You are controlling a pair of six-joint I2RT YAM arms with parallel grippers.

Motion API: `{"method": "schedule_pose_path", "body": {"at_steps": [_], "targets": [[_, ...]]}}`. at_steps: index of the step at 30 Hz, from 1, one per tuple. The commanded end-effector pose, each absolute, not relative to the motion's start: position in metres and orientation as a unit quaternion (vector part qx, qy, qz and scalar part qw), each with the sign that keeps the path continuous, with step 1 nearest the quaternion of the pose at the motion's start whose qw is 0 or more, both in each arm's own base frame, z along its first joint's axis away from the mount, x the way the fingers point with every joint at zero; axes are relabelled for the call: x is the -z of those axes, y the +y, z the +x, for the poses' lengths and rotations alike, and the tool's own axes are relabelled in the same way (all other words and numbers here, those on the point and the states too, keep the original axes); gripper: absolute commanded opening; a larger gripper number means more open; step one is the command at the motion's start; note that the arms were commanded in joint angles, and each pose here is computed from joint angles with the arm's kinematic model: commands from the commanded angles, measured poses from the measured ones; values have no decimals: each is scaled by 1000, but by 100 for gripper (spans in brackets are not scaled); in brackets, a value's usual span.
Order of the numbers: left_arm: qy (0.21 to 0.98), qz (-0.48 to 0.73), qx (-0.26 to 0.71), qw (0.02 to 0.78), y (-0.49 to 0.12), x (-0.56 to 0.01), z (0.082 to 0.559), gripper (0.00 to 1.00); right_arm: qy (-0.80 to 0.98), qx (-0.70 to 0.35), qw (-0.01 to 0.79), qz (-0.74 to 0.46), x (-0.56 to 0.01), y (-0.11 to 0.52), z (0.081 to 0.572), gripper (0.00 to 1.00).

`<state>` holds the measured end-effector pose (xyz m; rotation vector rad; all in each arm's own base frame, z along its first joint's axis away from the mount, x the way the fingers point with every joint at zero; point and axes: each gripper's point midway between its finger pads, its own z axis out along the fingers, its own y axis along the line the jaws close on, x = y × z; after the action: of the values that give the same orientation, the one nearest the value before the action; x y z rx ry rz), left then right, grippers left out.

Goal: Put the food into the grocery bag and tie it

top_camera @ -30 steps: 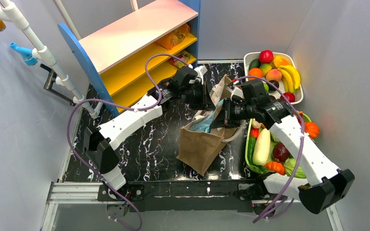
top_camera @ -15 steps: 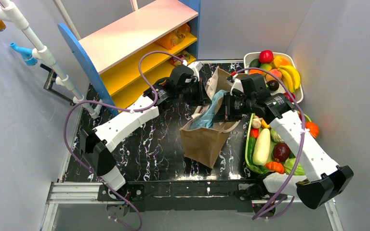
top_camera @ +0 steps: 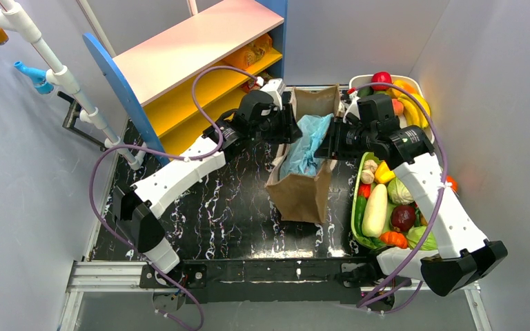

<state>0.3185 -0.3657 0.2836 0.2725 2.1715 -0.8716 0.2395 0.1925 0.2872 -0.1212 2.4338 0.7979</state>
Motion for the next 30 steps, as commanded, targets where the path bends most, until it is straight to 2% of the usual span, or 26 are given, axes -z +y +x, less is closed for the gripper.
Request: {"method": "schedule_pose_path", "body": {"at_steps": [1,3,5,6,7,14,20,30], "targets": [[812,117,363,442,-352,-329,311,61,892,-323,312,-44,-298,199,248,59],[819,117,357,434,-346,-325,307,79,901,-314,296,-33,-287,195,241,68],[818,116,355,437,-342,-328,305,88,905,-303,298,-26,-280,188,237,74],[817,118,351,441,-339,-331,304,96,906,-298,301,-23,-278,185,236,75],[817,123,346,445,-336,-335,303,98,905,-293,309,-20,-280,182,235,77],[826,153,261,475,-295,-356,299,98,909,-232,345,-17,-308,154,233,81],[831,147,222,489,-268,-354,298,98,924,-140,356,15,-307,116,232,81],[840,140,209,481,-255,-348,292,98,903,-177,389,38,-334,121,233,79]]}}
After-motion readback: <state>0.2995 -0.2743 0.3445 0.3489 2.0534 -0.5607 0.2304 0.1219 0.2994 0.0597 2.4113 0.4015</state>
